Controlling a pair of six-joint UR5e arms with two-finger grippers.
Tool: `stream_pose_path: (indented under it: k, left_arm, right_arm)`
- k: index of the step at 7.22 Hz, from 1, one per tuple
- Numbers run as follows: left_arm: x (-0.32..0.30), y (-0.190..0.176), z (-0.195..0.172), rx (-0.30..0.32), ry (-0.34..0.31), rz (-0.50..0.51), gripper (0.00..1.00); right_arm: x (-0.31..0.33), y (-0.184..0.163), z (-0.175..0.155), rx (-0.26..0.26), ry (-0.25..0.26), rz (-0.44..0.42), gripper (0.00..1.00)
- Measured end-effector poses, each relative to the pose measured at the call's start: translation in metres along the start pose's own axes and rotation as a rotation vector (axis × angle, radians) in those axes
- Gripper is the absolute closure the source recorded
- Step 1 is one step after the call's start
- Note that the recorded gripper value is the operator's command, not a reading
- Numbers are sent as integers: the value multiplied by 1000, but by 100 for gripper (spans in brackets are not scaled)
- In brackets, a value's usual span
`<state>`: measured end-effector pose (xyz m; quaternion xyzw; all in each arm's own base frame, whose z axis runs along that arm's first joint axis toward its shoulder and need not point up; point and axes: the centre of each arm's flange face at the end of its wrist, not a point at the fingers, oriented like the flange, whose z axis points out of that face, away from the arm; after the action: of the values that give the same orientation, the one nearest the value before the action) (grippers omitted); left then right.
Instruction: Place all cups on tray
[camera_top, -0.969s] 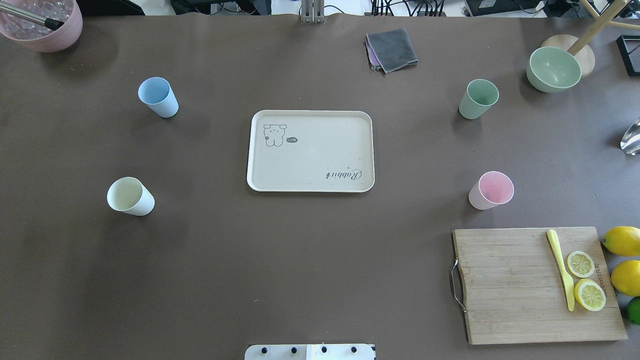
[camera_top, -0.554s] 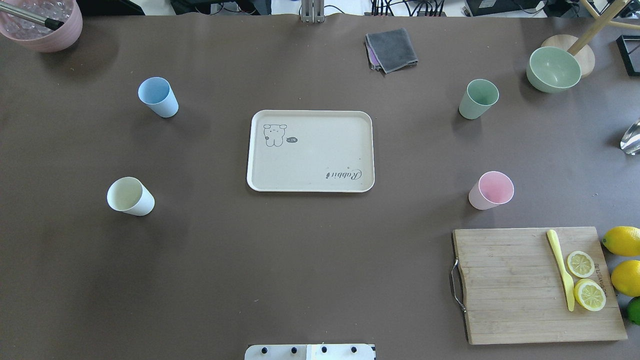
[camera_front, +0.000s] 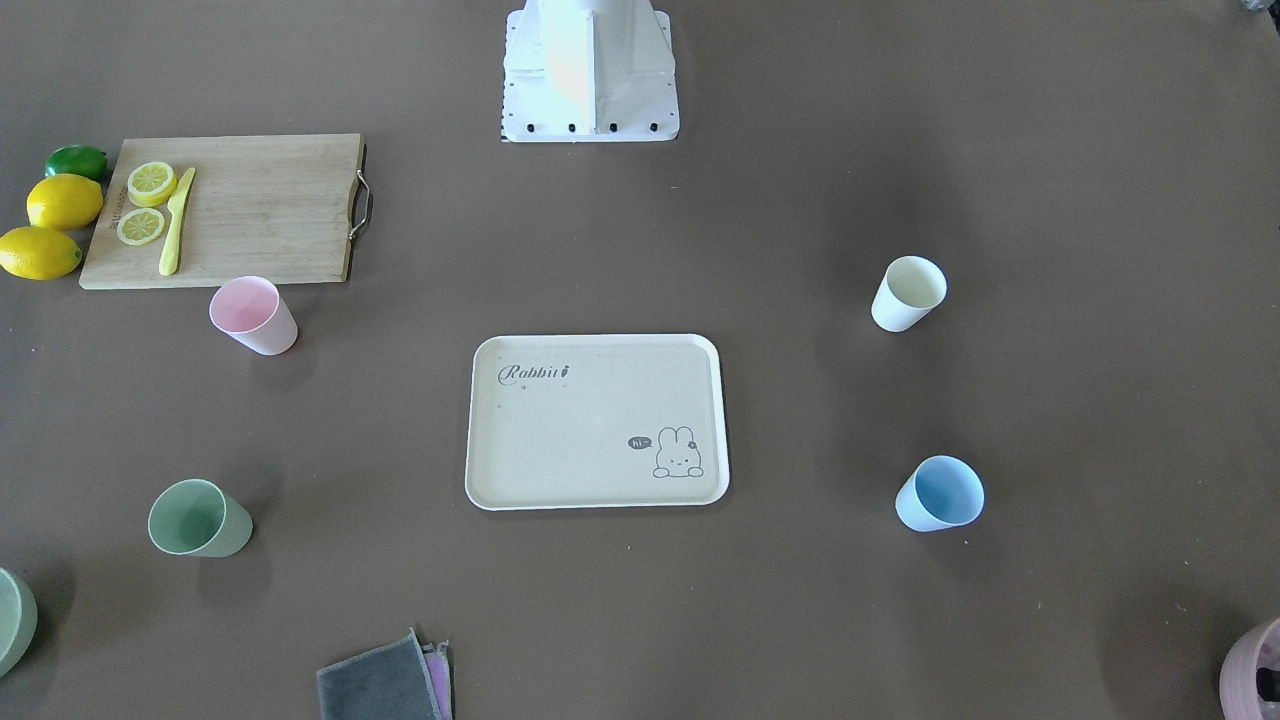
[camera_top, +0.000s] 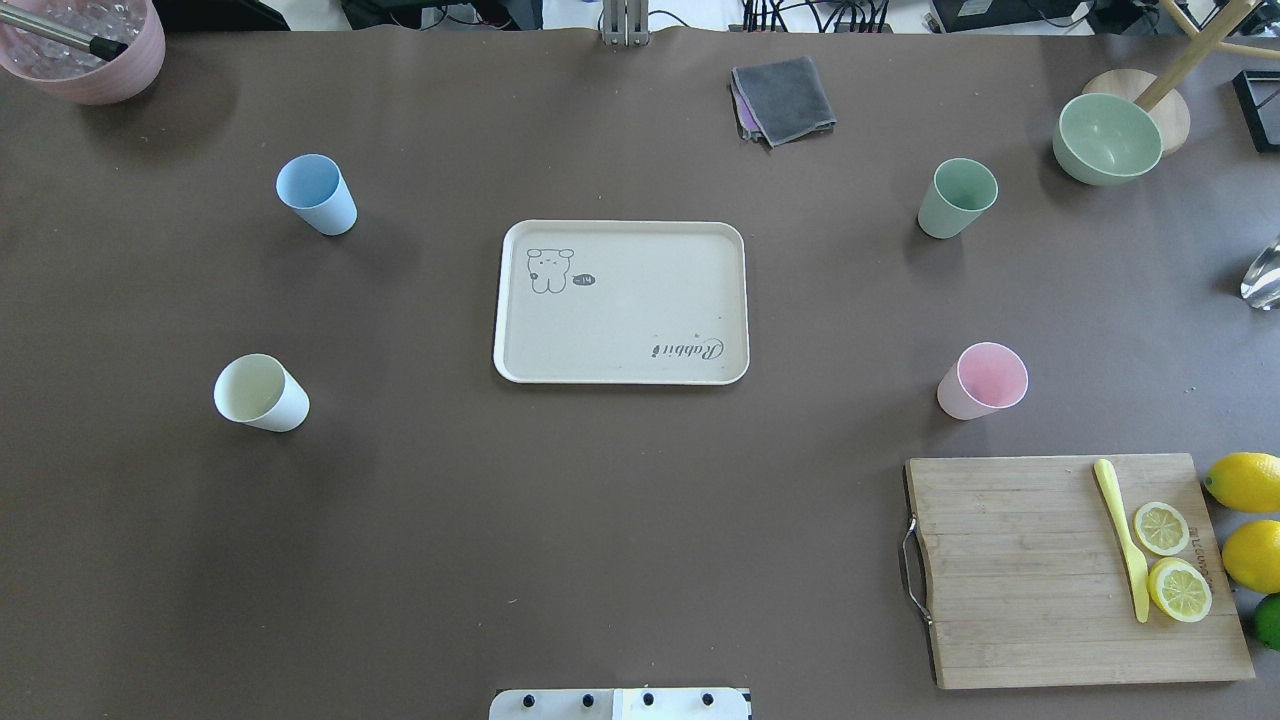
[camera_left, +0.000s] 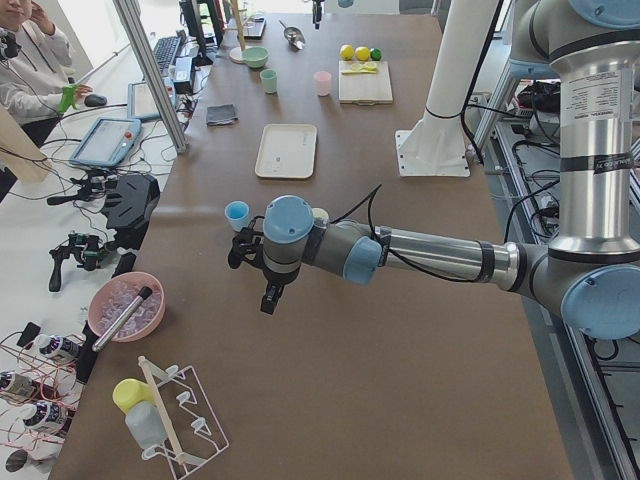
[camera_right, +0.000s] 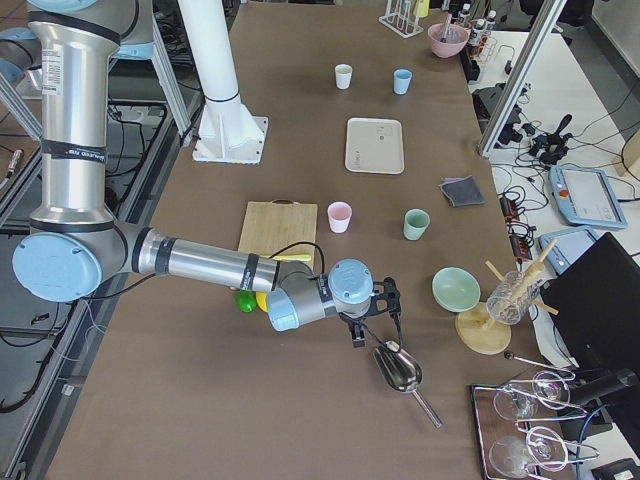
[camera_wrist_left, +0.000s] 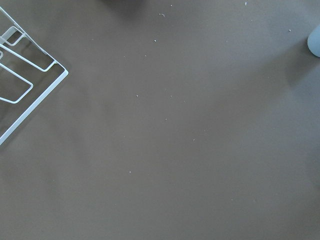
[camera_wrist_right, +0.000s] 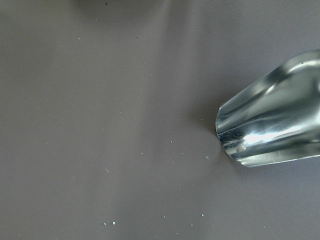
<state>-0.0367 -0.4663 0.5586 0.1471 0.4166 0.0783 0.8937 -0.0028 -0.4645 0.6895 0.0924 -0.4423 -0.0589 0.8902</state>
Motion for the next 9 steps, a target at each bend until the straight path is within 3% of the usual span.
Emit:
stream_pose_path:
  k: [3, 6, 7, 9]
  left_arm:
    - [-4, -5, 6, 3, -3, 9, 2]
    - [-1, -5, 9, 44, 0, 17, 2]
    - [1, -1, 8, 67, 12, 8, 2]
    - [40, -14, 11, 96, 63, -121, 2]
  right_arm:
    - [-5, -7, -4, 19, 12, -15, 0]
    - [-40, -32, -27, 79, 25, -60, 0]
    - [-72, -45, -29, 89, 7, -58, 0]
    - [-174, -87, -12, 91, -40, -3, 0]
